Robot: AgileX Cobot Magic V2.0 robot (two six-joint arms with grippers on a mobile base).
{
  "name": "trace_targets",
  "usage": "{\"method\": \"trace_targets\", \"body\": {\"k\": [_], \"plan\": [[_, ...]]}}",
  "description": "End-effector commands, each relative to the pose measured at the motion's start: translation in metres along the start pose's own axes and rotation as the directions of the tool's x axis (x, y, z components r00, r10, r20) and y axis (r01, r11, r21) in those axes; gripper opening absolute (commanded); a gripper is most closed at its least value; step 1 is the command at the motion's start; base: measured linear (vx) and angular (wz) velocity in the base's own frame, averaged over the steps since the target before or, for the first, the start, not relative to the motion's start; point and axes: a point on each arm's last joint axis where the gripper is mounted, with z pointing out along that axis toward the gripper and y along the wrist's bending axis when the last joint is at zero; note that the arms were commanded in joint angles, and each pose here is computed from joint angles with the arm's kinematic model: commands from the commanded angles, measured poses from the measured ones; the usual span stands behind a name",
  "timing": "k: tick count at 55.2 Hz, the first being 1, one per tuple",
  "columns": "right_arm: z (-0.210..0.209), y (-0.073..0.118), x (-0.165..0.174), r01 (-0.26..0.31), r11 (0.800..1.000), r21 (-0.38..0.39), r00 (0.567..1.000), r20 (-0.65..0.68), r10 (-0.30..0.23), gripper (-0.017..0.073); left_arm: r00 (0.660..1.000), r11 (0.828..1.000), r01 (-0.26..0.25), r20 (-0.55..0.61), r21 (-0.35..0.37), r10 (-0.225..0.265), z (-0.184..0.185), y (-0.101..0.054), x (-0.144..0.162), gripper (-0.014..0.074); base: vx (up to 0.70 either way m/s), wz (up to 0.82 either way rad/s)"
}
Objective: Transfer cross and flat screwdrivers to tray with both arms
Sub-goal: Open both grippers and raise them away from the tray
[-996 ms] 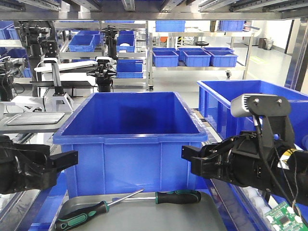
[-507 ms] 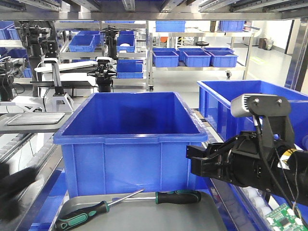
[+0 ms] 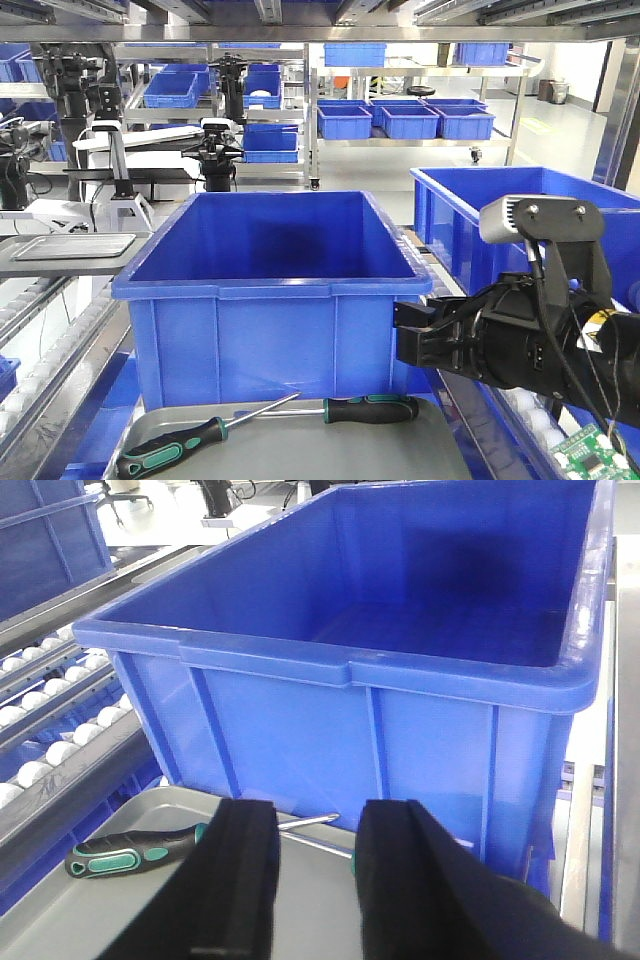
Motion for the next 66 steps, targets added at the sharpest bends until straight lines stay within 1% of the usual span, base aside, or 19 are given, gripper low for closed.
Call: {"method": "trace_targets", "body": {"k": [1,6,12,16,41,43,45,48,54,58,61,64,66], "plan": [[-0.012,0.001,-0.021,0.01,1.0,0.005,0.992,0.128,-0.01,0.0272,0.997,1.0,0.012,0.076,-0.001,-0.012,-0.007,0.001,0.001,-0.0007,0.0,0.0],[-0.012,0.002,-0.02,0.01,1.0,0.004,0.992,0.124,-0.01,0.026,0.998,1.0,0.012,0.065,-0.001,-0.012,-0.014,0.001,0.004,-0.0007,0.0,0.0],[-0.011,0.001,-0.019,0.01,1.0,0.004,0.994,0.112,-0.01,0.0251,1.0,1.0,0.018,-0.006,-0.007,-0.018,-0.011,0.001,0.009,-0.0007,0.0,0.0],[-0.011,0.001,-0.019,0.01,1.0,0.004,0.994,0.111,-0.01,0.0246,0.999,1.0,0.018,-0.027,-0.009,-0.018,-0.01,0.001,0.011,-0.0007,0.0,0.0],[-0.011,0.001,-0.019,0.01,1.0,0.004,0.994,0.11,-0.01,0.0244,0.999,1.0,0.018,-0.034,-0.009,-0.018,-0.01,0.001,0.011,-0.0006,0.0,0.0],[-0.011,0.001,-0.019,0.022,1.0,0.007,0.994,0.11,-0.023,0.0244,0.999,1.0,0.018,-0.034,-0.009,-0.018,-0.01,0.001,0.011,-0.0006,0.0,0.0],[-0.011,0.001,-0.02,0.045,0.999,0.015,0.992,0.12,-0.047,0.0244,0.999,1.0,0.018,-0.034,-0.009,-0.018,-0.01,0.001,0.011,-0.0006,0.0,0.0],[-0.013,0.001,-0.02,0.061,0.998,0.019,0.99,0.123,-0.063,0.0244,0.999,1.0,0.018,-0.034,-0.009,-0.018,-0.01,0.001,0.011,-0.0006,0.0,0.0],[-0.034,0.001,-0.013,0.094,0.995,0.028,0.984,0.152,-0.098,0.0244,0.999,1.0,0.018,-0.034,-0.009,-0.018,-0.01,0.001,0.011,-0.0006,0.0,0.0],[-0.061,-0.002,-0.004,0.119,0.992,0.05,0.969,0.213,-0.127,0.0244,0.999,1.0,0.018,-0.034,-0.009,-0.018,-0.01,0.001,0.011,-0.0006,0.0,0.0],[-0.082,-0.01,0.007,0.1,0.991,0.086,0.96,0.253,-0.119,0.0244,0.999,1.0,0.018,-0.034,-0.009,-0.018,-0.01,0.001,0.011,-0.0006,0.0,0.0],[-0.102,-0.022,0.021,0.053,0.988,0.142,0.953,0.288,-0.093,0.0244,0.999,1.0,0.018,-0.034,-0.009,-0.018,-0.01,0.001,0.011,-0.0006,0.0,0.0],[-0.118,-0.028,0.032,0.031,0.983,0.18,0.945,0.315,-0.087,0.0244,0.999,1.0,0.018,-0.034,-0.009,-0.018,-0.01,0.001,0.011,-0.0006,0.0,0.0]]}}
